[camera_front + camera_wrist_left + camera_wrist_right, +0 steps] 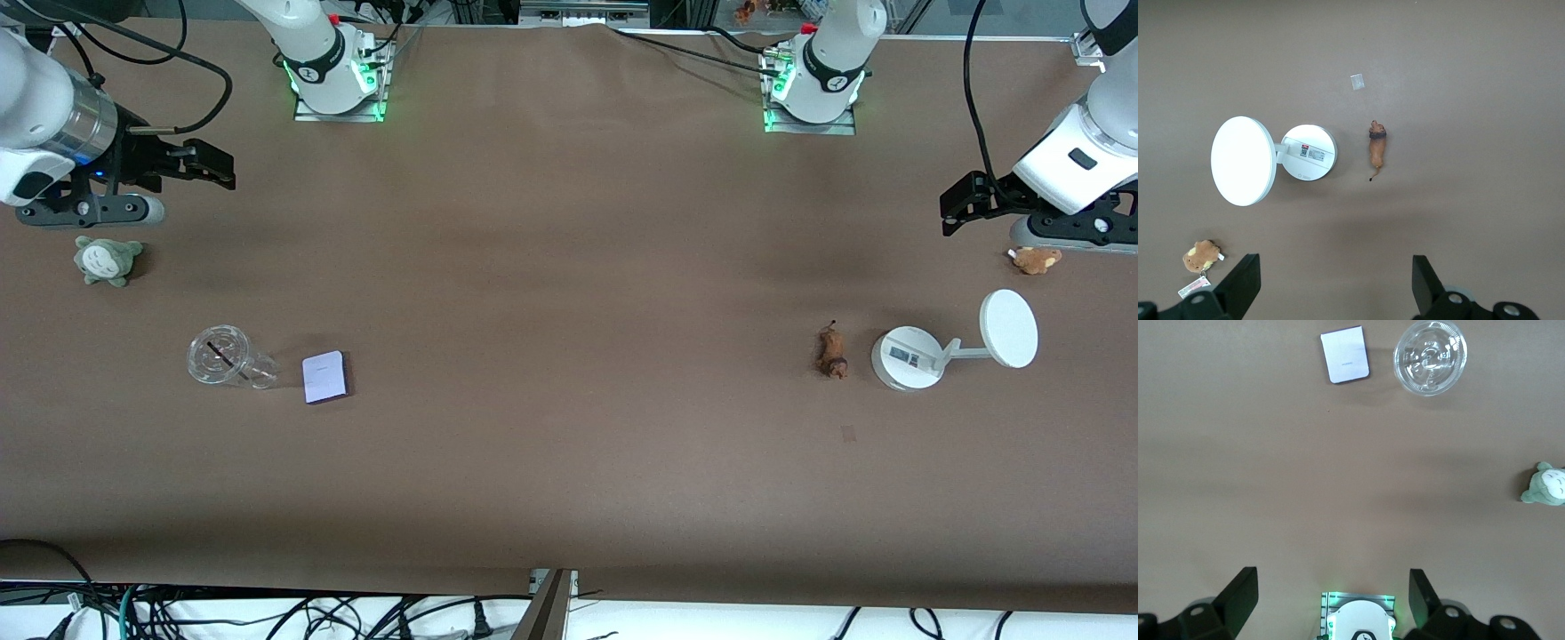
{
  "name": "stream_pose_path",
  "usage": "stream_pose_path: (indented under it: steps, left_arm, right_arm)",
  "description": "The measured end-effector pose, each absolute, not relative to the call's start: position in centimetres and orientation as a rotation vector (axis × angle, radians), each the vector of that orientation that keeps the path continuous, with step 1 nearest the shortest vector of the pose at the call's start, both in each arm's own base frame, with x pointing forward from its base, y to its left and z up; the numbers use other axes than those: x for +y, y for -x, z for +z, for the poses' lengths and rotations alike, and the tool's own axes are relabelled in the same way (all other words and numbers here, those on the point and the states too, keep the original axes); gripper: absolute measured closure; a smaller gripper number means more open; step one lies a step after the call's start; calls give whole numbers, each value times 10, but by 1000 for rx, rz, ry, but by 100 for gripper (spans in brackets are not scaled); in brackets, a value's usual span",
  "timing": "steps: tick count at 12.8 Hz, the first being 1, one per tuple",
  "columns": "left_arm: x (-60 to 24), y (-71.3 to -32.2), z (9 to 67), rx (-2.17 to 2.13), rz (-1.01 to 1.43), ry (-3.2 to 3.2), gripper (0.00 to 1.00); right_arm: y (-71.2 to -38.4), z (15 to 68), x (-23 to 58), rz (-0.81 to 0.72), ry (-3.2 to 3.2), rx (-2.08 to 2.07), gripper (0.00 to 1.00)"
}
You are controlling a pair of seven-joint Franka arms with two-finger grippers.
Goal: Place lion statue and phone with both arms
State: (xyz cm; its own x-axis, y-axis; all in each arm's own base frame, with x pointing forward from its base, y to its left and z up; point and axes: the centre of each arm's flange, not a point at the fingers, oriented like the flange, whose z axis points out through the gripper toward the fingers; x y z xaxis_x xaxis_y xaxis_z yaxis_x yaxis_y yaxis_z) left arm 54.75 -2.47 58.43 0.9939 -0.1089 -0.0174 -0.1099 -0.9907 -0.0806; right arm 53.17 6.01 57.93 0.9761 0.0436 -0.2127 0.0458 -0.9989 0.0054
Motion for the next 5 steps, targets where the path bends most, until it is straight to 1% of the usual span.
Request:
stream_pose_path:
  steps: [5]
  left_arm:
    - [-25, -548, 584, 168, 20, 3055, 0]
  right_arm:
    - [-539, 594, 41, -268, -3127, 13, 0]
